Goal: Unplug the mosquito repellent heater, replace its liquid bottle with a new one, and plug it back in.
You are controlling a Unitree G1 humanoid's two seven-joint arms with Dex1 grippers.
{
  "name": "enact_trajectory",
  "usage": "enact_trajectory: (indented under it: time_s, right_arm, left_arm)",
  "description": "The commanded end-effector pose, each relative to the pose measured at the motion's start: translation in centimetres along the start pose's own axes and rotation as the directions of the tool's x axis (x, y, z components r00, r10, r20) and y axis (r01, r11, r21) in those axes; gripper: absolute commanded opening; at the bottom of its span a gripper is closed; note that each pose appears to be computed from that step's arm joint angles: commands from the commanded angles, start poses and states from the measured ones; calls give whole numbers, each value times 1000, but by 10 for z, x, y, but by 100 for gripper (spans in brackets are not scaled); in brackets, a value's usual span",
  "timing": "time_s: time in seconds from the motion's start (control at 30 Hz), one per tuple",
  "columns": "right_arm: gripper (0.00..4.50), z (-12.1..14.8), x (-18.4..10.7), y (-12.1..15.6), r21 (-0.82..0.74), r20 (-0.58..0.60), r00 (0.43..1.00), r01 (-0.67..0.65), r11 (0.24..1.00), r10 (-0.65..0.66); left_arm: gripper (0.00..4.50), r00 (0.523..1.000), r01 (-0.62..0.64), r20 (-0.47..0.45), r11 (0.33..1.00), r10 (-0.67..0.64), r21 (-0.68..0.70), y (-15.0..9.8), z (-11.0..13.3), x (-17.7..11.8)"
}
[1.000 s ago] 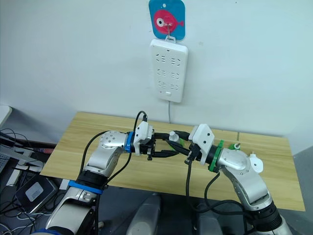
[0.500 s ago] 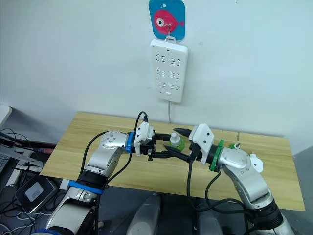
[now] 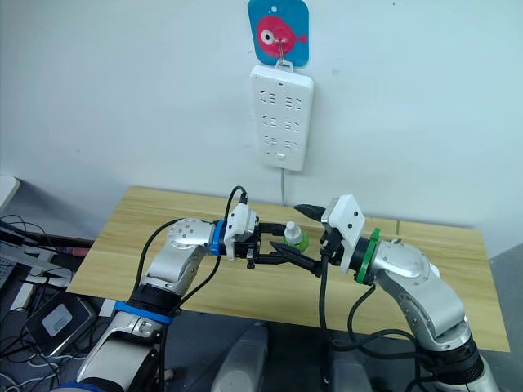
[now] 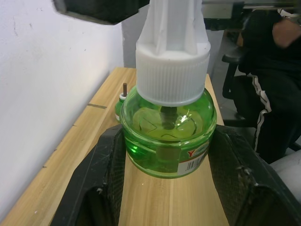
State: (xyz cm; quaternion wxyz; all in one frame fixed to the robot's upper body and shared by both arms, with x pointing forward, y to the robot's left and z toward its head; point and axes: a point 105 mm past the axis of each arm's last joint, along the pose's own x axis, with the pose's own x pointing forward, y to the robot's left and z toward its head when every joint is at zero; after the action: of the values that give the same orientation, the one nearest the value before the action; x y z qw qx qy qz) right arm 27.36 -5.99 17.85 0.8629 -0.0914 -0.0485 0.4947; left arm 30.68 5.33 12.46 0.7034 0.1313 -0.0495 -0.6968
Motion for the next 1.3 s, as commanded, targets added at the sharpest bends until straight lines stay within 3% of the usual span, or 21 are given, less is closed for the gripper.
enact_trajectory:
  time_s: [0.03,0.8,1.03,1.27,1.3]
  right_arm:
    - [429,4,5,-4,-60,5,1000,31,998,-31]
    - [429,1,-57,-21,-55,-94,993,60,997,-65]
    - [429,13,-36,2,62,-15,998,-56,997,57]
    - [429,14,-11,8,79,19,998,-59,995,58]
    - [413,13,-8,8,67,18,998,-59,996,58]
  left_arm:
    - [219,1000,10,27,999,-11,34,0,9,3]
    - [219,1000,11,20,999,-11,32,0,7,2]
    - [219,1000,18,21,999,-19,35,0,8,4]
    - [219,999,22,24,999,-23,40,0,10,6]
    - [219,999,22,24,999,-23,40,0,10,6]
